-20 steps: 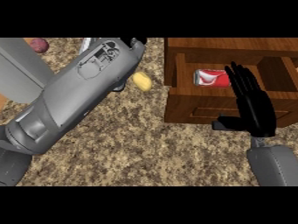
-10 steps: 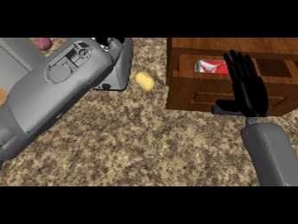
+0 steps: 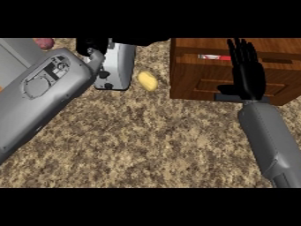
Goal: Pick up the can, place it into the drawer and close the drawer
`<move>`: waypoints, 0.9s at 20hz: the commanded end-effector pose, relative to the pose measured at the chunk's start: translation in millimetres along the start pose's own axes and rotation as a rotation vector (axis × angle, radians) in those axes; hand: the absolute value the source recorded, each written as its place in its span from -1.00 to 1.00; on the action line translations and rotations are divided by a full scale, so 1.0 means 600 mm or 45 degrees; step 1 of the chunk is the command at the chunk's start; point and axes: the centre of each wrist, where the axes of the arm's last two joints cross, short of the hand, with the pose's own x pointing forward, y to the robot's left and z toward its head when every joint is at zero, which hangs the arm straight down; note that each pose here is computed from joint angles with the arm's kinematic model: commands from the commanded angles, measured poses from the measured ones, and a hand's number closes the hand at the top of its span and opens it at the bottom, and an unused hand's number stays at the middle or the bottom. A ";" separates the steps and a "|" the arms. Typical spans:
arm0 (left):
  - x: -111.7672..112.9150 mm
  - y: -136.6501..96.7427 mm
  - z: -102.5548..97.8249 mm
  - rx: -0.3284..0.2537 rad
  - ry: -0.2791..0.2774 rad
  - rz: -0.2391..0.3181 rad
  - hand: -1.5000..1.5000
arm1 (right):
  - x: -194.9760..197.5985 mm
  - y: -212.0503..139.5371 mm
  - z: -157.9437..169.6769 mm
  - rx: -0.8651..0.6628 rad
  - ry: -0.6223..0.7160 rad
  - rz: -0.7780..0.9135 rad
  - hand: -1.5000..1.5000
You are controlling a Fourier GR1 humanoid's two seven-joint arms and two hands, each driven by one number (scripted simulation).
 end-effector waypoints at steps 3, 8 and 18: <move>-0.052 0.024 0.027 -0.022 0.047 -0.017 -1.00 | 0.045 0.009 -0.057 0.032 0.021 -0.047 -1.00; -0.050 0.047 0.040 -0.022 0.039 -0.006 -1.00 | 0.045 0.011 -0.076 -0.021 0.035 -0.036 -1.00; -0.096 0.079 0.076 -0.049 0.007 -0.030 -1.00 | 0.060 -0.033 -0.143 -0.040 0.052 -0.050 -1.00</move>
